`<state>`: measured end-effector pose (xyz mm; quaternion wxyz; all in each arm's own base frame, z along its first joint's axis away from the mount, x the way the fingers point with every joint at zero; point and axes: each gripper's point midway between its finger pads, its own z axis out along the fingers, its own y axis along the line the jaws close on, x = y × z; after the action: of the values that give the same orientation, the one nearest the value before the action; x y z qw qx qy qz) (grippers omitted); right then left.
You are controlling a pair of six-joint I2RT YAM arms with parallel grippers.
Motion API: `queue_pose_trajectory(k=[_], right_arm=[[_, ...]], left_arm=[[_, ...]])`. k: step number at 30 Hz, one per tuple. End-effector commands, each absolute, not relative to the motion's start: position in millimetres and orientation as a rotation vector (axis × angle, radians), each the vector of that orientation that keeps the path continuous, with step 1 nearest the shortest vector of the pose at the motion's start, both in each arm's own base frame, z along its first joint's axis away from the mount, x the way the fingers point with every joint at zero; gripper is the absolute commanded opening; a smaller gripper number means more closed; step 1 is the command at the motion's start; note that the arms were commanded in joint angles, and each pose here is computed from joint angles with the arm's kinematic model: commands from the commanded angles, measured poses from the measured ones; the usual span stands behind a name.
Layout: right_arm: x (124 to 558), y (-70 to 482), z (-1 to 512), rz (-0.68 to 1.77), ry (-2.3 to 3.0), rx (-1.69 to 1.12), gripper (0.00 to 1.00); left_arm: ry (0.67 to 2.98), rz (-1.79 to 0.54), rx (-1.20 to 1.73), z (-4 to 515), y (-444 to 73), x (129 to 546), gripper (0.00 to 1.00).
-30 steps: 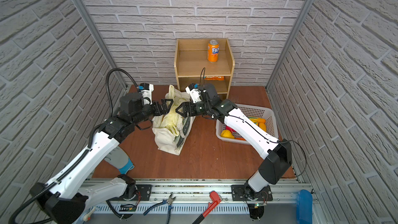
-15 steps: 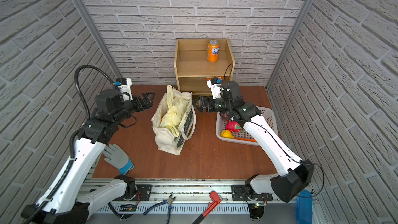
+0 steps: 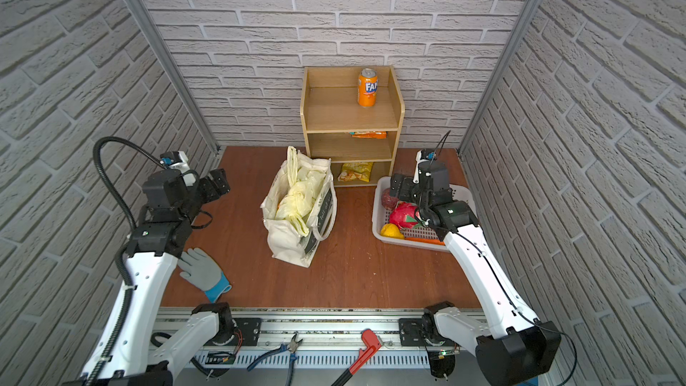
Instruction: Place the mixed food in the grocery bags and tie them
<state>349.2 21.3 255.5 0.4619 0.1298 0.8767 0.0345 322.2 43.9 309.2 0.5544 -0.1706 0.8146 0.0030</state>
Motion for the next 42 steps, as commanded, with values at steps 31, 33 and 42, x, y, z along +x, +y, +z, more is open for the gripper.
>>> queue_pose_trajectory(k=[31,33,42], right_arm=[[367.7,-21.9,120.2,-0.135,1.892,0.189,0.99],[370.1,-18.0,112.3,-0.111,1.881,0.164,1.00],[387.3,12.1,93.3,0.005,1.949,-0.021,1.00]], left_arm=[[1.834,0.254,-0.268,122.4,69.6,360.1,0.98],[1.830,0.244,-0.247,119.4,67.7,366.0,0.98],[1.905,0.184,-0.171,89.0,55.1,388.7,0.98]])
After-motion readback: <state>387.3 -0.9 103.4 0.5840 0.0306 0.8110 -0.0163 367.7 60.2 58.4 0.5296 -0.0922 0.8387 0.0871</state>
